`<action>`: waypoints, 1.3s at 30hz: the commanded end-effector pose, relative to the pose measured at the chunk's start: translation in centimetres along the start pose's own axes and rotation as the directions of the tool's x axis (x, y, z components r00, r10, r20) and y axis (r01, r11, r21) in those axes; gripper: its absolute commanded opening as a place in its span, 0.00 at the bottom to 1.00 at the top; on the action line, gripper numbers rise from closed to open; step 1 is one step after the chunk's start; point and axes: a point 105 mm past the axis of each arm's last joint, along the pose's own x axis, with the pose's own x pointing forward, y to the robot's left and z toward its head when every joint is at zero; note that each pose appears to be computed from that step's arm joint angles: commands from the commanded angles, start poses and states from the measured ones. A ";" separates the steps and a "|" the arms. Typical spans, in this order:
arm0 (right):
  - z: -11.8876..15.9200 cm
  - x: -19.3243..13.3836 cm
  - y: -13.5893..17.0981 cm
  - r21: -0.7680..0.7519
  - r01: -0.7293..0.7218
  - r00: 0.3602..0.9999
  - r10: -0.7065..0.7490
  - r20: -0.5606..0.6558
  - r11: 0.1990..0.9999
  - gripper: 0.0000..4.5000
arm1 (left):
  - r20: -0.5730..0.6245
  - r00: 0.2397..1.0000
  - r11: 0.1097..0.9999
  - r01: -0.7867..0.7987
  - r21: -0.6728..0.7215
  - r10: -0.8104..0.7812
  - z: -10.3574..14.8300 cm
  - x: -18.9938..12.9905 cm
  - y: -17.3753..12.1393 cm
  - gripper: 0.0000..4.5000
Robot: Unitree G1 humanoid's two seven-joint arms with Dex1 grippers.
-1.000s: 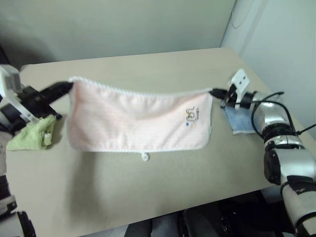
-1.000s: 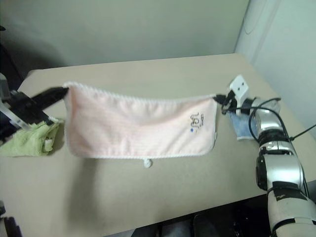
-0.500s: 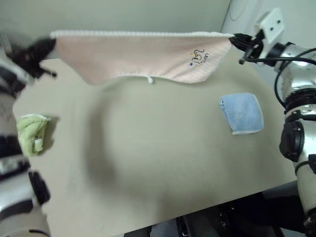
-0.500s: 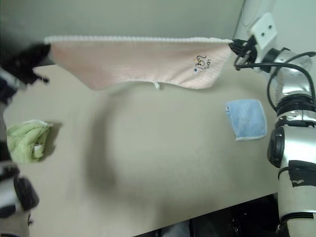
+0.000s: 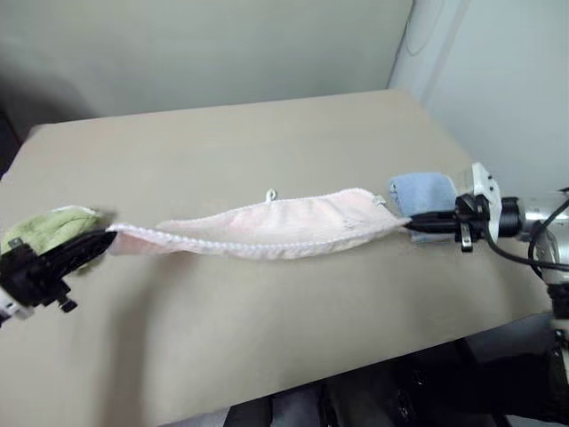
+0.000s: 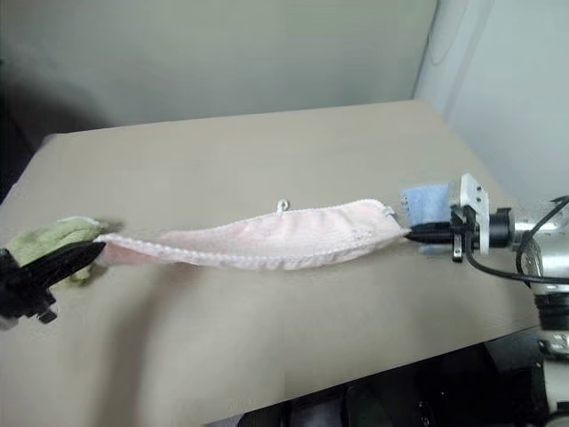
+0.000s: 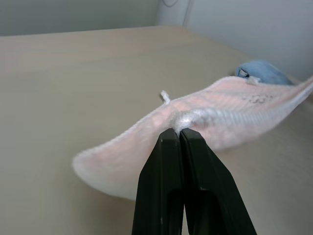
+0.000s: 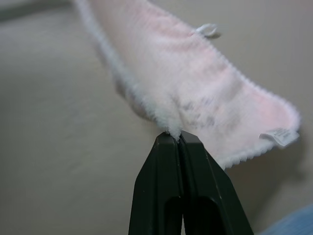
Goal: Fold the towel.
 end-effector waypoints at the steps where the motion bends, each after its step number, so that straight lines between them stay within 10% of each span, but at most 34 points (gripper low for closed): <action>1: 0.7 0.9 -1.1 -0.042 0.046 0.999 -0.045 0.015 0.998 0.00 | 0.000 1.000 1.000 -0.014 0.002 0.014 -0.3 0.0 0.2 0.01; 16: 2.4 4.7 -10.1 -0.135 0.342 0.936 -0.350 -0.038 0.930 0.00 | 0.022 0.963 0.963 -0.268 0.007 0.268 -0.3 6.7 8.0 0.01; 29: 13.6 -1.8 -13.3 -0.223 0.594 0.800 -0.539 0.262 0.773 0.00 | 0.479 0.848 0.946 -0.309 0.098 0.227 15.8 6.1 8.5 0.01; 39: 10.9 -1.9 -10.5 -0.223 0.380 0.917 -0.334 0.219 0.898 0.00 | 0.304 0.951 0.981 -0.109 0.160 0.056 11.9 3.6 5.4 0.01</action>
